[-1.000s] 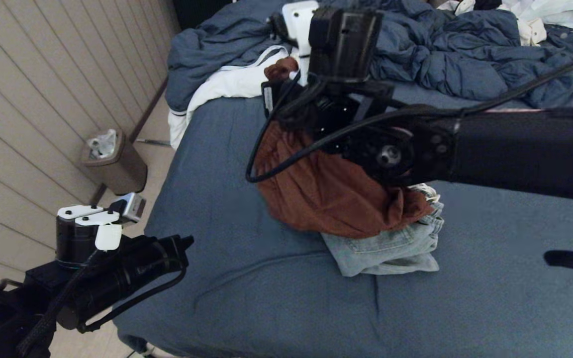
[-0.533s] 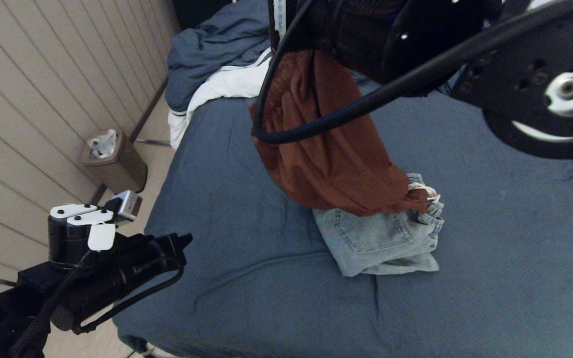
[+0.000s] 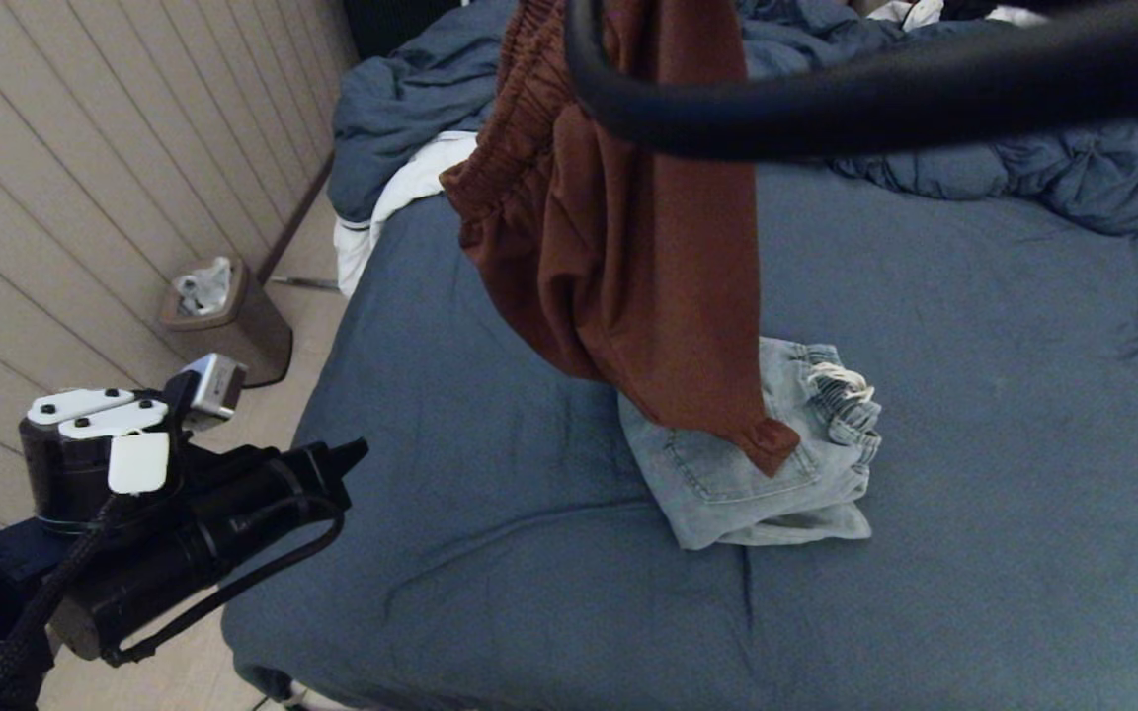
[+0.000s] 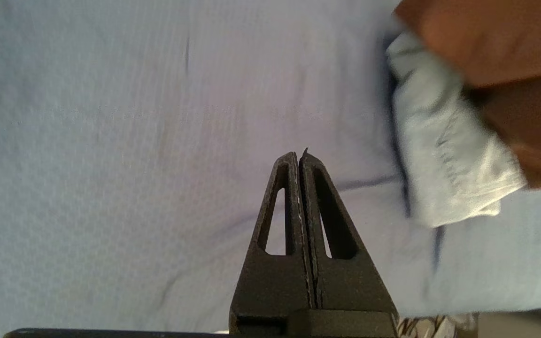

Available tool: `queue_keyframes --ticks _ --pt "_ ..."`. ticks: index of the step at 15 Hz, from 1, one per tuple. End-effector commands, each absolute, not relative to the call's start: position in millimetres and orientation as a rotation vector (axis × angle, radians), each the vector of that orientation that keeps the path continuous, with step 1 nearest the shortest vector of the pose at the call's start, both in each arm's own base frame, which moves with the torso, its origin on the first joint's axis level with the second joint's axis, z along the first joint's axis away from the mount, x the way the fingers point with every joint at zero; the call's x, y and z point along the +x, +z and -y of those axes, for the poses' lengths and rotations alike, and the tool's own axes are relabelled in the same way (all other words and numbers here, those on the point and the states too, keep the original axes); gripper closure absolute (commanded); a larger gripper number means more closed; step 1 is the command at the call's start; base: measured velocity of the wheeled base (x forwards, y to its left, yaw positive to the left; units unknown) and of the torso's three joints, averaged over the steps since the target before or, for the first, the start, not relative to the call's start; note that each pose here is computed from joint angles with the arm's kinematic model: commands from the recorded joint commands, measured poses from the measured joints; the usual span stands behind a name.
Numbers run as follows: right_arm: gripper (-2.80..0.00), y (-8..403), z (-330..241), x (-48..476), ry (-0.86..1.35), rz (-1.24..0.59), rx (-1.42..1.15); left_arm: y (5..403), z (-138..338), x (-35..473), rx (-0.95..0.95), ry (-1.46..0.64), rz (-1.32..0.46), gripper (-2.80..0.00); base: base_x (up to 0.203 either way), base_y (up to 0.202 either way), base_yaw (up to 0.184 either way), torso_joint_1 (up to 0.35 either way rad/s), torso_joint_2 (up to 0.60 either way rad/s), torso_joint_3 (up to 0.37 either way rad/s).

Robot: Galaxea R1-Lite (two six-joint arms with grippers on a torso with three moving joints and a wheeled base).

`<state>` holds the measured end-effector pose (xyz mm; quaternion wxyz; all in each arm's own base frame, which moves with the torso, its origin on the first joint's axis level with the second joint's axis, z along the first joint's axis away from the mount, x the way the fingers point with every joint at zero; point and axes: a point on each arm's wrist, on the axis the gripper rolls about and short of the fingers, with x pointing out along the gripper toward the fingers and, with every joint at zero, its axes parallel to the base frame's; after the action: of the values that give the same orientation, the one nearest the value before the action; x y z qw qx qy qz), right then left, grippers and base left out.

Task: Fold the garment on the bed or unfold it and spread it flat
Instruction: Unford the brown shorts

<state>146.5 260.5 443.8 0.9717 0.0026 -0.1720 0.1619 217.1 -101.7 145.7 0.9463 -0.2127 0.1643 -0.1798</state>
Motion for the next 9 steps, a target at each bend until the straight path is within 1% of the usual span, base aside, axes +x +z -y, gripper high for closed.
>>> queue_keyframes --ticks 1,3,4,7,9 --pt "0.00 444.7 -259.7 142.3 0.332 0.347 0.009 162.4 96.5 210.6 -0.451 -0.376 -0.262 0.00 0.000 0.000 0.000 0.000 0.00 0.000" --pt "0.00 439.8 -263.8 142.0 0.343 0.335 -0.006 181.6 83.9 208.4 -0.452 -0.351 -0.180 0.00 0.000 0.000 0.000 0.000 0.00 0.000" --pt "0.00 437.7 -267.7 139.0 0.357 0.331 -0.010 188.0 80.7 208.6 -0.450 -0.342 -0.162 -2.80 0.000 0.000 0.000 0.000 0.00 0.000" --pt "0.00 430.5 -281.2 133.3 0.396 0.317 -0.025 196.1 81.2 210.4 -0.451 -0.346 -0.155 -2.80 0.000 0.000 0.000 0.000 0.00 0.000" --pt "0.00 429.9 -289.7 116.0 0.457 0.317 -0.018 193.0 82.9 214.2 -0.450 -0.354 -0.168 -2.80 0.000 0.000 0.000 0.000 0.00 0.000"
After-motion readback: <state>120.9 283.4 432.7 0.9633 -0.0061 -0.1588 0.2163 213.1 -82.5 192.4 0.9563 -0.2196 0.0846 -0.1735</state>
